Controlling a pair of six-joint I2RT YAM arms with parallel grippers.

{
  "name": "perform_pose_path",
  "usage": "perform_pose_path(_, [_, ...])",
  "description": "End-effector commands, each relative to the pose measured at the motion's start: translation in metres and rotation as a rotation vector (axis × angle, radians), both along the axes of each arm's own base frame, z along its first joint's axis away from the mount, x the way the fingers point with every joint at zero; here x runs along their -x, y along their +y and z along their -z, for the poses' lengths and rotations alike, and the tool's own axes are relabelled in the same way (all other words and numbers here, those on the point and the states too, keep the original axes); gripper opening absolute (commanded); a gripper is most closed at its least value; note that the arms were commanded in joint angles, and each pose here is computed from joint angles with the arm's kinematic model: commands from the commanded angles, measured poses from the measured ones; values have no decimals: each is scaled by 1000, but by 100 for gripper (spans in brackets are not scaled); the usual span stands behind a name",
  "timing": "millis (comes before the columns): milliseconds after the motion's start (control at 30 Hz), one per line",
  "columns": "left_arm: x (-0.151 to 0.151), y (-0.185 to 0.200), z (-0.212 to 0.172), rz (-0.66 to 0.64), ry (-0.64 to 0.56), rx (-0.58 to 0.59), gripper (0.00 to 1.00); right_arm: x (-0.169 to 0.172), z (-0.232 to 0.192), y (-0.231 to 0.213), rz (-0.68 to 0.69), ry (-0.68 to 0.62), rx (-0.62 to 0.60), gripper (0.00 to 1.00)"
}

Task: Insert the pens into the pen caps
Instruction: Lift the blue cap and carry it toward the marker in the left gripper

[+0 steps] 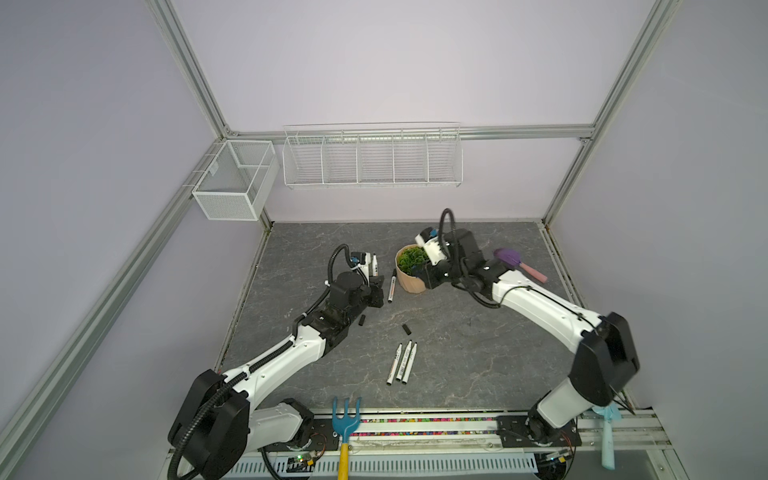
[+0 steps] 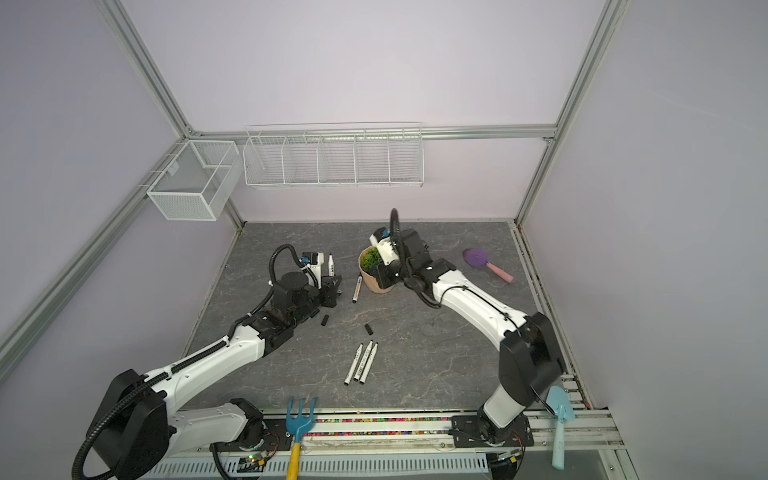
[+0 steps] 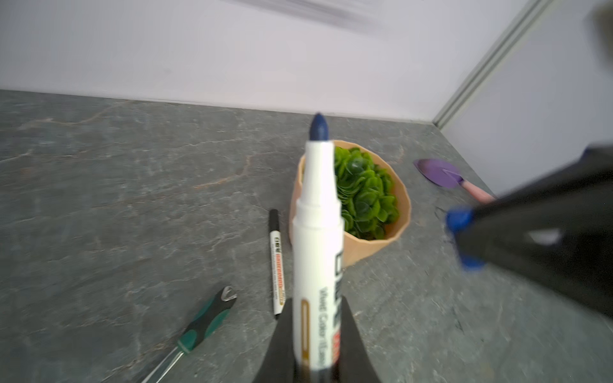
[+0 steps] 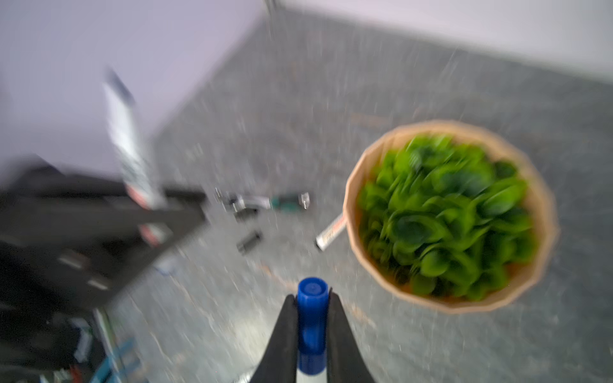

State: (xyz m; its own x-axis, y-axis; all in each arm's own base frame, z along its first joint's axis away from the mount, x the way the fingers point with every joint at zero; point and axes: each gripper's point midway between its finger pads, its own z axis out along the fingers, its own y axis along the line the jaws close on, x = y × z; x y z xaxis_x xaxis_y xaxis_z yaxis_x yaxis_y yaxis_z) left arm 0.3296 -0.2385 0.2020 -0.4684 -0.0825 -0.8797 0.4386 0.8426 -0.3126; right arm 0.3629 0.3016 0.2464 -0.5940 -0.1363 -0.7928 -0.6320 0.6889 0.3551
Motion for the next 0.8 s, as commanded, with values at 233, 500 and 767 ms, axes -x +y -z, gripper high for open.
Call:
perform_pose_path(233, [49,-92,-12,469,-46,46,0,2,-54,-7,-95,81,-463,7])
perform_pose_path(500, [49,-98,-12,481,-44,44,0,10,-45,1,-146,103,-437,7])
perform_pose_path(767, [48,-98,-12,479,-45,42,0,19,-31,10,-170,131,-406,7])
